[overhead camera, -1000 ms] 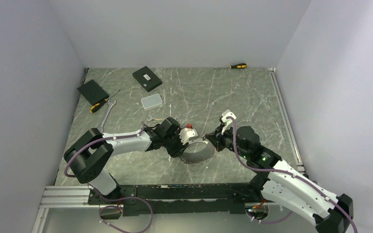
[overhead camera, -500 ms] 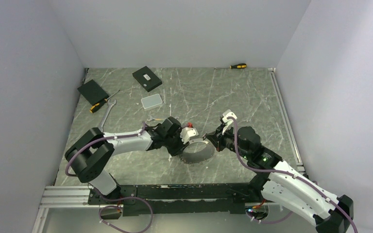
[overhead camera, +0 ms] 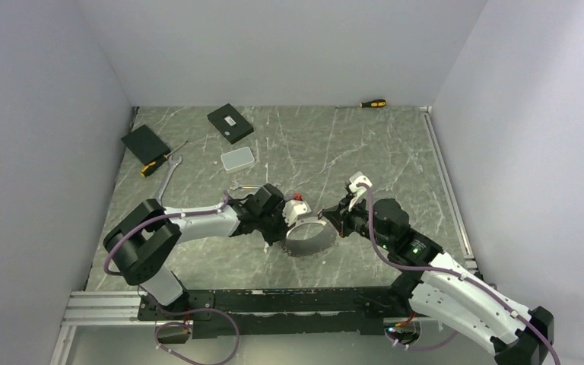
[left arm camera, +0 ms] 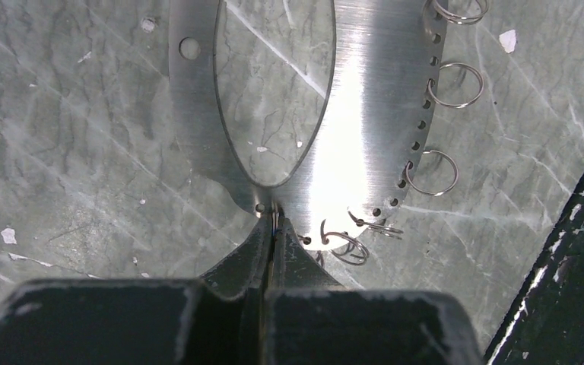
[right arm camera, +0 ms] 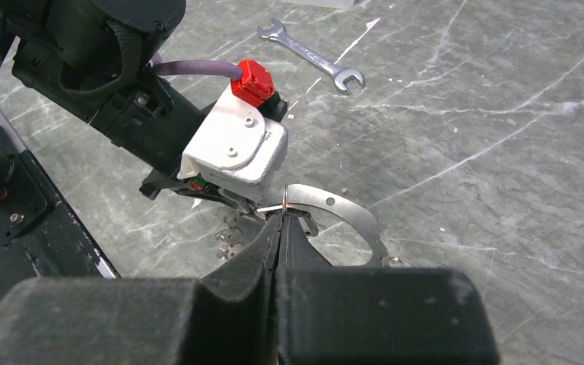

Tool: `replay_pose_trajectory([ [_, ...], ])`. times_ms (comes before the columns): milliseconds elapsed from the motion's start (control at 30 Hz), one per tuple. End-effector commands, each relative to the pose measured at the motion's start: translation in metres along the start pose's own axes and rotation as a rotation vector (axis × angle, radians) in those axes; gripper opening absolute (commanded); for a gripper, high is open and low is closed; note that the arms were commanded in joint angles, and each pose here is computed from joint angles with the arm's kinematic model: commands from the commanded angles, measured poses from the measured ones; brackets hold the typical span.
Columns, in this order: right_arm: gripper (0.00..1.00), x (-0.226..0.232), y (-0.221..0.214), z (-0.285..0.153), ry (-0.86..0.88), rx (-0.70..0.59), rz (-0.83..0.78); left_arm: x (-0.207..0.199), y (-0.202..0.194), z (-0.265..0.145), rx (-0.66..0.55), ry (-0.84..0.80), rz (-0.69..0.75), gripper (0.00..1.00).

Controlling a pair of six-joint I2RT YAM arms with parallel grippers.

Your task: Put the keys on the keyring

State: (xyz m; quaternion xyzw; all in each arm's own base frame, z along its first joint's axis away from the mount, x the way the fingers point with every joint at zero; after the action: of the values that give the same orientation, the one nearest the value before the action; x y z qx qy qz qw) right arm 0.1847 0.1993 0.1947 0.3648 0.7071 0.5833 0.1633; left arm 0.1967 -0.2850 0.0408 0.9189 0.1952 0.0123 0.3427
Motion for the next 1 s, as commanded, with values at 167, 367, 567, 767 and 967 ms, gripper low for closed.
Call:
replay_pose_trajectory([
  [167, 0.0, 0.005, 0.021, -0.001, 0.012, -0.062, 0.004, -0.014, 0.025, -0.022, -0.167, -0.036, 0.088, 0.0],
  [367, 0.0, 0.006, 0.027, -0.003, 0.014, -0.075, 0.001, -0.018, 0.044, -0.044, -0.287, -0.015, 0.135, 0.0],
  [567, 0.0, 0.009, 0.035, -0.004, 0.029, -0.088, -0.016, -0.023, 0.061, -0.067, -0.369, -0.011, 0.167, 0.0],
  [767, 0.0, 0.02, 0.049, -0.008, 0.097, -0.143, -0.047, -0.028, 0.083, -0.097, -0.529, 0.024, 0.215, 0.0],
  [967, 0.0, 0.029, 0.057, -0.014, 0.155, -0.152, -0.112, -0.05, 0.109, -0.142, -0.755, -0.009, 0.336, 0.0],
])
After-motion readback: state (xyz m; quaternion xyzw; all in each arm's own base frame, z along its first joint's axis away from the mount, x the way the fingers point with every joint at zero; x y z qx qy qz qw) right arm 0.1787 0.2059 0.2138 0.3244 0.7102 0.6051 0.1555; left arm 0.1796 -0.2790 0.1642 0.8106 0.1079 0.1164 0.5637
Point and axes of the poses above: each gripper's point midway between its finger pads, its own z axis out along the fingers, its own x axis along the line the jaws close on, y = z × x, the point moved 2 cm from there along -z, back along the fingers
